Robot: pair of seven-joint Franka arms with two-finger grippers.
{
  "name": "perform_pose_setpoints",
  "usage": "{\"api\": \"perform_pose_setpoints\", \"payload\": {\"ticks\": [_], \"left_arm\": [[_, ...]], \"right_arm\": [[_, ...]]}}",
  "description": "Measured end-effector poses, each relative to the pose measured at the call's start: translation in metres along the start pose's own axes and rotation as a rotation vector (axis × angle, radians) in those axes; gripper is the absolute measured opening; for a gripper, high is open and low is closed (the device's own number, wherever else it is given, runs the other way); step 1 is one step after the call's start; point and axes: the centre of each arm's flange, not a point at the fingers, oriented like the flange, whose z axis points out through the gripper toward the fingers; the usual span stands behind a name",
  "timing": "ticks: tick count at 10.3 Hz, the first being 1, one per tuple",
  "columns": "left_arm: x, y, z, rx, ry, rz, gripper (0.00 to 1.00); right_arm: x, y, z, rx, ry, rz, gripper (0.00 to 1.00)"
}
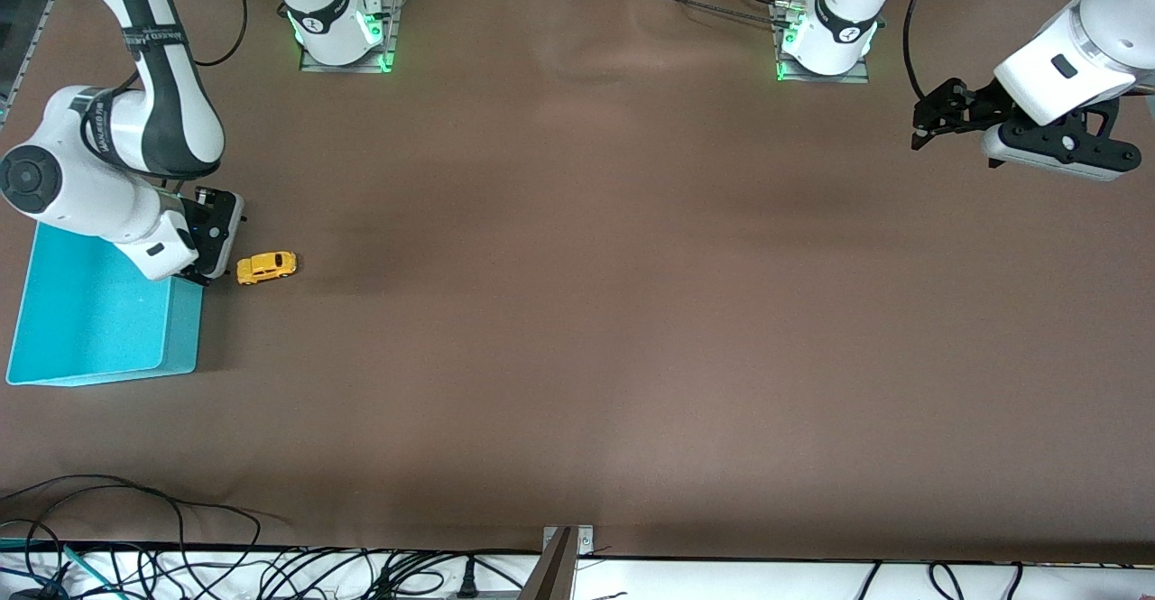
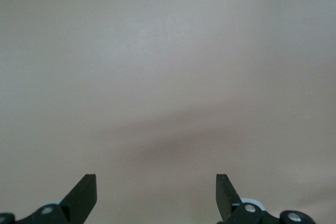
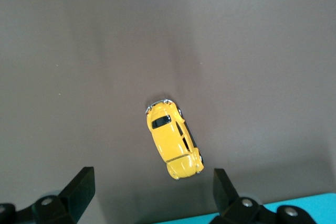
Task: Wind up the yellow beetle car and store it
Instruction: 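Grasp the yellow car with the right gripper and lift it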
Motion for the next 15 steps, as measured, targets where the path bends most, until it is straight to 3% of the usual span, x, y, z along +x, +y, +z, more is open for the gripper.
{"api": "perform_pose_setpoints", "payload": {"ticks": [6,15], "left_arm": [[0.006,-0.019,0.009,-0.007,-0.012,-0.036,1.00],[0.010,0.012,-0.003,0.010,0.015,-0.118,1.00]], "right_arm": [[-0.013,0.001,0.049,0.012,-0.008,-0.059,1.00],[-0.018,0.004,0.101,-0.017,-0.006,-0.116,1.00]]}}
